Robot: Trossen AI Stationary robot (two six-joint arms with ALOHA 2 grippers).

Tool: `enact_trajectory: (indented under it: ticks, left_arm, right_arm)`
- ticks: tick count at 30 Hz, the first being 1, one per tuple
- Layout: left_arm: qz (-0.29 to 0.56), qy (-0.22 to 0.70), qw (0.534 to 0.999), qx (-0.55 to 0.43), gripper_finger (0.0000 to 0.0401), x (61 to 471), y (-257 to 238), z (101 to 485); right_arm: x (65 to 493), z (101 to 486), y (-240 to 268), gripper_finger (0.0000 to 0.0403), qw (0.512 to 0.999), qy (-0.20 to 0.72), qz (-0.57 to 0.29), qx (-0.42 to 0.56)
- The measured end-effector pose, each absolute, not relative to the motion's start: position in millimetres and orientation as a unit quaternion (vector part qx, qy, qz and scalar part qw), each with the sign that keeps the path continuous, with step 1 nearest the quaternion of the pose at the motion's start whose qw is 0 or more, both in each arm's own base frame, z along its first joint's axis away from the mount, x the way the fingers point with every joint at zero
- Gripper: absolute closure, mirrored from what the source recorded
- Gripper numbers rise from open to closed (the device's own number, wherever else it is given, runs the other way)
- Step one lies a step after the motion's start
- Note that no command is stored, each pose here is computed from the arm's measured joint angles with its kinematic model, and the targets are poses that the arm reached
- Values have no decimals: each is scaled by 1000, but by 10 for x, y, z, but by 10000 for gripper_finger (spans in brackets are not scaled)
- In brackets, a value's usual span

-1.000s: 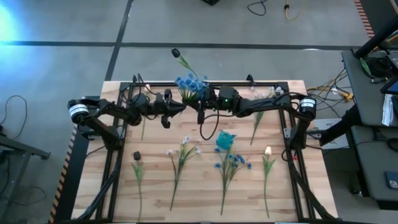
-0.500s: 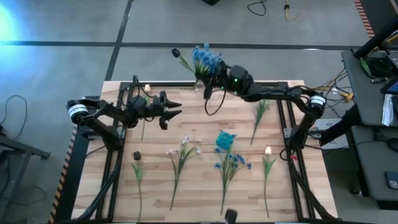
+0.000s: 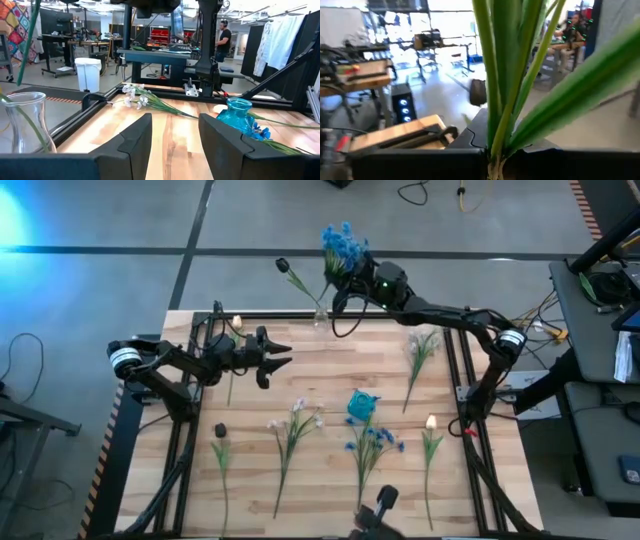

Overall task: Sort flowers into vase by color
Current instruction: Put the top blue flowers into the transparent vase

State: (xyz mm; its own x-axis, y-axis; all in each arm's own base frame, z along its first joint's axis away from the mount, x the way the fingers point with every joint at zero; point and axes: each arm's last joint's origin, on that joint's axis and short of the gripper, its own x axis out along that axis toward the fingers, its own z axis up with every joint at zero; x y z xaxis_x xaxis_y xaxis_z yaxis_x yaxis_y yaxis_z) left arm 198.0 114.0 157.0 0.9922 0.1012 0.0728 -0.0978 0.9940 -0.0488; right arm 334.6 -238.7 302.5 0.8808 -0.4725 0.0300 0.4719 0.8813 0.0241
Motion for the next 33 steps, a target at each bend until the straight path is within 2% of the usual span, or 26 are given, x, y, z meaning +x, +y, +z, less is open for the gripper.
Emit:
enact_trajectory:
  ticks: [17,26,33]
  left_arm:
    - [54,-36,998,-23,252,1963,1156,1564]
    - [54,-29,998,-27,252,1963,1156,1549]
    - [54,-28,998,-28,252,1963,1156,1545]
  right_arm:
    - [3551,2541,-2622,387,964,49,-258,33]
    - [3604,2462,-2670,315,959,85,-268,47]
    - [3608,2544,-2657,267,957,104,-266,58]
